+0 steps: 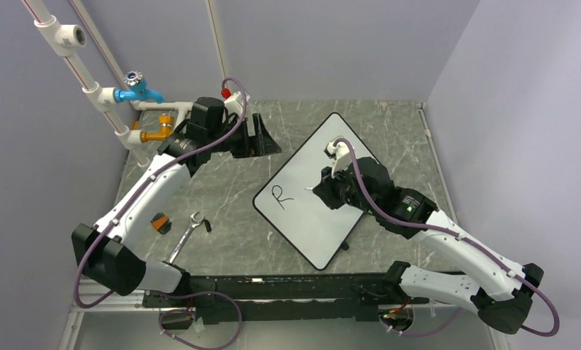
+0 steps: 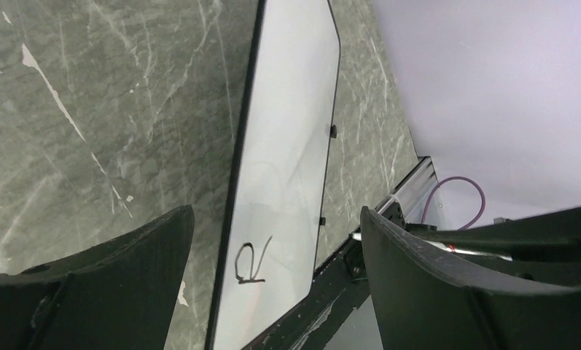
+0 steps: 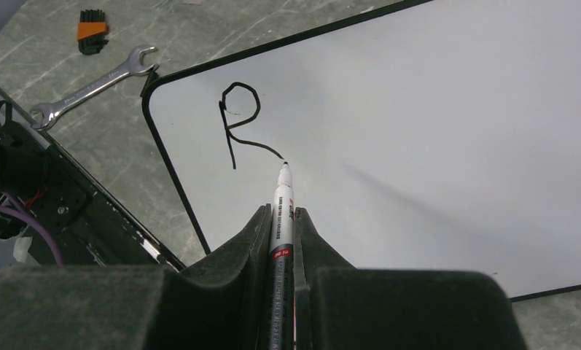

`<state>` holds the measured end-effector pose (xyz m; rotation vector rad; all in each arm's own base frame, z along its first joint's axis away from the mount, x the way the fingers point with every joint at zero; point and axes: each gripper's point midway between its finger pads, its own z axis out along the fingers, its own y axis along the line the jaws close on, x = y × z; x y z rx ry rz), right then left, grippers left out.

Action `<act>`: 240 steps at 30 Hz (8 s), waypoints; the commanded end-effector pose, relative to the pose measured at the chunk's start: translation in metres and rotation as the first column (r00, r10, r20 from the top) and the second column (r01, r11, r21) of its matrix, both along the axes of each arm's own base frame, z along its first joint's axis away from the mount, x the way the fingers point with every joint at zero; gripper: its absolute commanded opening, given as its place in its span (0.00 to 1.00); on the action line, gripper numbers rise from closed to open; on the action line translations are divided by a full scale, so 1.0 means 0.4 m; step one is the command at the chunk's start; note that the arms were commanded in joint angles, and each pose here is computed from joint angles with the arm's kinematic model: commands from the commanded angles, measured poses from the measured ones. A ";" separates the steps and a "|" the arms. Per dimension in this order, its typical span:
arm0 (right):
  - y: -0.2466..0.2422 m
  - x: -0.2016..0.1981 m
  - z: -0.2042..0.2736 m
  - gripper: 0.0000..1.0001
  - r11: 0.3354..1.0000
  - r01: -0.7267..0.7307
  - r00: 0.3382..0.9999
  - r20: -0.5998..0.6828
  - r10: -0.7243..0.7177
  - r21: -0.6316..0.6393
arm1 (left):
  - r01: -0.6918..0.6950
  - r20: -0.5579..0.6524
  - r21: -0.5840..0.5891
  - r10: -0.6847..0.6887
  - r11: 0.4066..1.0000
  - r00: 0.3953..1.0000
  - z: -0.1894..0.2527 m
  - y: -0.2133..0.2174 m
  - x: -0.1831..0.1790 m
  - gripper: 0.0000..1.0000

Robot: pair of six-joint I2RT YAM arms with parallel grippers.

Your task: Write a sentence on the whiteboard

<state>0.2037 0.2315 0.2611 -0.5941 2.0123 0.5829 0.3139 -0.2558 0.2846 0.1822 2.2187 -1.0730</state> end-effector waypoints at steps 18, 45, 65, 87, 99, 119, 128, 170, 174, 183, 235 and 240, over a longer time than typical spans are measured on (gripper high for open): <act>0.032 0.032 0.071 0.00 0.996 -0.050 0.998 0.051 0.046 0.075 | 0.178 -0.033 0.046 -0.177 0.983 0.984 -0.118 -0.078 -0.023 0.65; 0.046 0.037 0.039 0.00 0.985 -0.115 0.993 0.028 0.113 0.126 | 0.292 -0.124 -0.035 -0.294 0.956 0.948 -0.193 -0.120 -0.049 0.12; 0.096 0.091 -0.024 0.00 0.986 -0.122 0.992 -0.006 0.123 0.118 | 0.267 -0.087 -0.040 -0.269 0.963 0.959 -0.150 -0.118 -0.042 0.00; 0.097 0.113 -0.107 0.00 0.993 -0.084 0.994 -0.066 0.089 0.081 | 0.271 -0.073 -0.045 -0.274 0.962 0.959 -0.137 -0.127 -0.043 0.00; 0.062 0.075 -0.162 0.00 0.996 -0.078 0.990 -0.118 0.082 0.045 | 0.269 -0.070 -0.042 -0.271 0.962 0.960 -0.133 -0.129 -0.041 0.00; 0.061 0.073 -0.036 0.00 0.992 -0.092 0.994 -0.044 0.096 0.087 | 0.260 -0.070 -0.034 -0.262 0.965 0.963 -0.132 -0.129 -0.039 0.00; 0.105 0.110 -0.013 0.00 0.987 -0.109 0.993 -0.026 0.112 0.115 | 0.267 -0.067 -0.034 -0.268 0.963 0.961 -0.128 -0.135 -0.042 0.00; 0.099 0.151 -0.096 0.00 0.997 -0.058 0.994 -0.089 0.064 0.059 | 0.271 -0.056 -0.032 -0.273 0.962 0.960 -0.123 -0.136 -0.049 0.00; 0.098 0.150 -0.091 0.00 0.996 -0.068 0.994 -0.077 0.072 0.054 | 0.271 -0.061 -0.033 -0.273 0.962 0.960 -0.128 -0.137 -0.048 0.00; 0.078 0.148 -0.038 0.00 0.995 -0.060 0.998 -0.026 0.062 0.079 | 0.271 -0.060 -0.030 -0.273 0.962 0.960 -0.126 -0.135 -0.048 0.00; 0.039 0.180 0.002 0.00 0.984 -0.029 0.999 0.033 0.024 0.174 | 0.267 0.018 0.183 -0.275 0.946 0.961 -0.123 -0.092 0.010 0.00; 0.047 0.188 -0.007 0.00 0.984 -0.034 0.999 0.026 0.029 0.177 | 0.272 0.018 0.184 -0.280 0.945 0.960 -0.127 -0.093 0.009 0.00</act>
